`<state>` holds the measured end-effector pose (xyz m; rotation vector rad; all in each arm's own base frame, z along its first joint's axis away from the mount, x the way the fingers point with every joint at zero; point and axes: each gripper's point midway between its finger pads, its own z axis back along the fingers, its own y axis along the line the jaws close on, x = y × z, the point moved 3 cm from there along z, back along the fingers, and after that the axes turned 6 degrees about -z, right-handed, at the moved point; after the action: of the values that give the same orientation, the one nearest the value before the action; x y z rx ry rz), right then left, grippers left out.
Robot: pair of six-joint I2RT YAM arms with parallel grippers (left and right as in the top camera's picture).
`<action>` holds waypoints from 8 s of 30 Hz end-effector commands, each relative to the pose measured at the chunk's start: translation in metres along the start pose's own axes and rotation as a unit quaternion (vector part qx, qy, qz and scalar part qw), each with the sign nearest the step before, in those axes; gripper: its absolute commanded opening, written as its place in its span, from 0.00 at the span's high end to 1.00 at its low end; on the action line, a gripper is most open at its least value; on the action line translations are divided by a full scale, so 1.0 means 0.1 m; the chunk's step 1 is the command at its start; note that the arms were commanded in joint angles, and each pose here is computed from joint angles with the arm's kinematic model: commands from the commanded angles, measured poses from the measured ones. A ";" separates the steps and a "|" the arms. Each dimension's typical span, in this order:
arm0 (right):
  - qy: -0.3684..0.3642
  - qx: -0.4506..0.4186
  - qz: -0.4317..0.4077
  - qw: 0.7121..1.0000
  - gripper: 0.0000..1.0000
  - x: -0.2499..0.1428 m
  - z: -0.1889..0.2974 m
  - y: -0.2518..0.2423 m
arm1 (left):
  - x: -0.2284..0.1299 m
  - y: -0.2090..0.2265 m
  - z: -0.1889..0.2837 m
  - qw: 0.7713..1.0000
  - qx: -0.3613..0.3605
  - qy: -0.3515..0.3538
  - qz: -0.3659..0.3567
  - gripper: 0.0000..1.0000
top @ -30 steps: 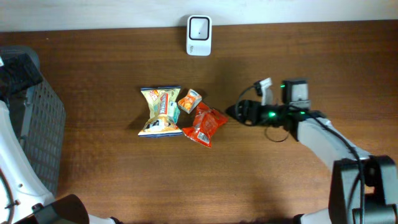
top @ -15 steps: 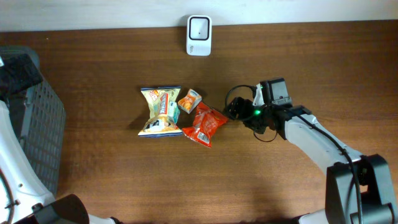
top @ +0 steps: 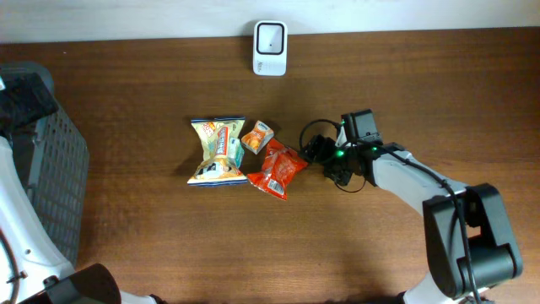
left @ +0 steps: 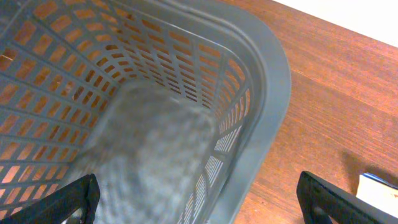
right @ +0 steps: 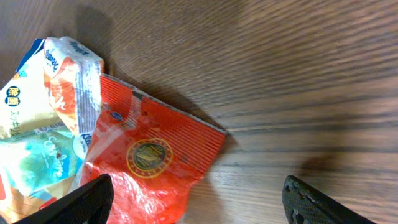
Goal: Scan the item barcode
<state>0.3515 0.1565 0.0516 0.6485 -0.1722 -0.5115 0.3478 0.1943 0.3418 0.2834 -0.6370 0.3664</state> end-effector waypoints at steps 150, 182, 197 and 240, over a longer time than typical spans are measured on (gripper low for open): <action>-0.095 -0.182 0.387 0.899 0.46 0.35 0.66 0.66 | 0.00 0.01 0.01 1.000 0.001 -0.002 -0.006 0.01; 0.264 -0.110 0.291 0.913 0.25 -0.21 0.74 -0.31 | 0.00 0.01 0.01 1.000 0.001 -0.002 -0.006 0.01; 0.200 -0.102 0.472 0.853 0.26 -0.18 0.18 0.28 | 0.00 0.01 0.01 1.000 0.001 -0.002 -0.006 0.01; 0.052 -0.086 0.264 0.959 0.46 0.69 0.70 0.28 | 0.00 0.01 0.01 1.000 0.001 -0.001 -0.006 0.01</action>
<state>0.3942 0.1133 0.0855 0.3231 -0.1416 0.0881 0.3477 0.1943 0.3418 0.2833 -0.6367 0.3664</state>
